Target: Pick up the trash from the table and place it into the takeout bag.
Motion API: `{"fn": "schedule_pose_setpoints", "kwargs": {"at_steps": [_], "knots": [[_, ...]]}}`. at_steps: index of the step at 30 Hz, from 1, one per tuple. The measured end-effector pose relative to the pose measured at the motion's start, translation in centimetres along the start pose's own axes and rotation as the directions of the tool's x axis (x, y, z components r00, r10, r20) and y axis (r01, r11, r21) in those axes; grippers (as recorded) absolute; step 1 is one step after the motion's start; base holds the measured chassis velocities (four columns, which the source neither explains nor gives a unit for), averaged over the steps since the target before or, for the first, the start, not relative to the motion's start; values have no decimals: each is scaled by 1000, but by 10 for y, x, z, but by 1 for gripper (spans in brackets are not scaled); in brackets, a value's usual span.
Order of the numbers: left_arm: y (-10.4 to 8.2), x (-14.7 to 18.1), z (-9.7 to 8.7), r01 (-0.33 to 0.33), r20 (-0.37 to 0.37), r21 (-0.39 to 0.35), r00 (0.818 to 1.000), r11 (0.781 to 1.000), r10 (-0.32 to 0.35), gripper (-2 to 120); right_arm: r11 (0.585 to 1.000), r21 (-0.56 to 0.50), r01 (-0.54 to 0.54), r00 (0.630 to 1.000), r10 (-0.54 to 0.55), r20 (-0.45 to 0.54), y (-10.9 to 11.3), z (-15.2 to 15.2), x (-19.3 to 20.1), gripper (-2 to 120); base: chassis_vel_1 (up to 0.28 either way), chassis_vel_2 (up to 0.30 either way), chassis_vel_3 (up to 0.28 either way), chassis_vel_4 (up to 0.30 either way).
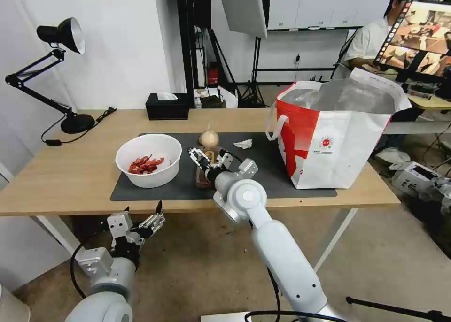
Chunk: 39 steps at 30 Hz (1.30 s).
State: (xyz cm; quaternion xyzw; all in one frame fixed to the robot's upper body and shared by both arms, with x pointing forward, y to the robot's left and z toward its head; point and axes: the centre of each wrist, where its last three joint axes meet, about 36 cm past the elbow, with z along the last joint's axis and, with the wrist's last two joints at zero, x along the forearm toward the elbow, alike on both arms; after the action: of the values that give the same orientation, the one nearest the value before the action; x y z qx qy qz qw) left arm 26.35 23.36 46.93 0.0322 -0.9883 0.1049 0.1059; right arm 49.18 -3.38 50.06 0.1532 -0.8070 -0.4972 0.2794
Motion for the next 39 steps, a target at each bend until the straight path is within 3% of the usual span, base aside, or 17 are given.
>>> {"fn": "schedule_pose_setpoints", "kwargs": {"at_steps": [5, 7, 8, 9, 10, 11, 12, 13, 16, 22, 24, 26, 28, 30, 32, 39], "knots": [[0, 0, 0, -2, 1, 1, 1000, 1000, 2, 100, 999, 37, 24, 1000, -24, -1, -3, -4, 0, 100, 0, 0, 0, 0], [1, -1, -2, -7, 6, 2, 1000, 1000, 7, 100, 971, 232, 61, 997, -69, 30, -11, -11, -4, 100, 0, 0, 0, 0], [1, -2, -3, -15, 12, 3, 1000, 1000, 15, 100, 861, 492, 128, 987, -160, 23, -29, -24, -11, 100, 0, 0, 0, 0], [1, -2, -3, -15, 12, 3, 1000, 1000, 15, 100, 861, 492, 128, 987, -160, 23, -29, -24, -11, 100, 0, 0, 0, 0], [2, -3, -4, -19, 14, 1, 1000, 1000, 19, 100, 745, 648, 158, 980, -197, -12, -42, -37, -15, 100, 0, 0, 0, 0], [3, -3, -4, -25, 18, -1, 1000, 1000, 25, 100, 600, 782, 169, 977, -208, -52, -49, -59, -19, 100, 0, 0, 0, 0], [3, -3, -5, -30, 20, -1, 999, 1000, 30, 100, 514, 840, 173, 976, -207, -74, -49, -77, -22, 100, 0, 0, 0, 0], [3, -3, -5, -30, 20, -1, 999, 1000, 30, 100, 514, 840, 173, 976, -207, -74, -49, -77, -22, 100, 0, 0, 0, 0], [3, -3, -4, -35, 22, -1, 999, 999, 35, 100, 367, 907, 208, 969, -202, -141, -49, -122, -35, 100, 0, 0, 0, 0], [2, -5, -3, -53, 26, 1, 998, 999, 53, 100, 316, 918, 239, 969, -132, -207, -57, -144, -48, 84, 0, 0, 0, 0], [2, -7, -3, -69, 30, 4, 997, 998, 69, 100, 296, 916, 271, 962, -102, -252, -67, -148, -55, 72, 0, 0, 0, 0], [2, -7, -3, -72, 31, 4, 997, 997, 72, 100, 293, 915, 278, 961, -98, -260, -70, -149, -57, 71, 0, 0, 0, 0], [3, -9, -4, -88, 36, 4, 996, 996, 88, 100, 276, 913, 300, 954, -97, -284, -76, -154, -65, 58, 0, 0, 0, 0], [4, -10, -4, -92, 38, 6, 995, 996, 92, 100, 272, 914, 302, 953, -97, -287, -77, -156, -68, 56, 0, 0, 0, 0], [4, -12, -4, -109, 37, 18, 993, 994, 108, 100, 269, 915, 301, 954, -97, -285, -78, -158, -73, 44, 0, 0, 0, 0], [1, -25, 3, -192, 22, 67, 981, 979, 191, 100, 260, 921, 289, 957, -80, -278, -82, -156, -79, 19, 0, 0, 0, 0]]}}
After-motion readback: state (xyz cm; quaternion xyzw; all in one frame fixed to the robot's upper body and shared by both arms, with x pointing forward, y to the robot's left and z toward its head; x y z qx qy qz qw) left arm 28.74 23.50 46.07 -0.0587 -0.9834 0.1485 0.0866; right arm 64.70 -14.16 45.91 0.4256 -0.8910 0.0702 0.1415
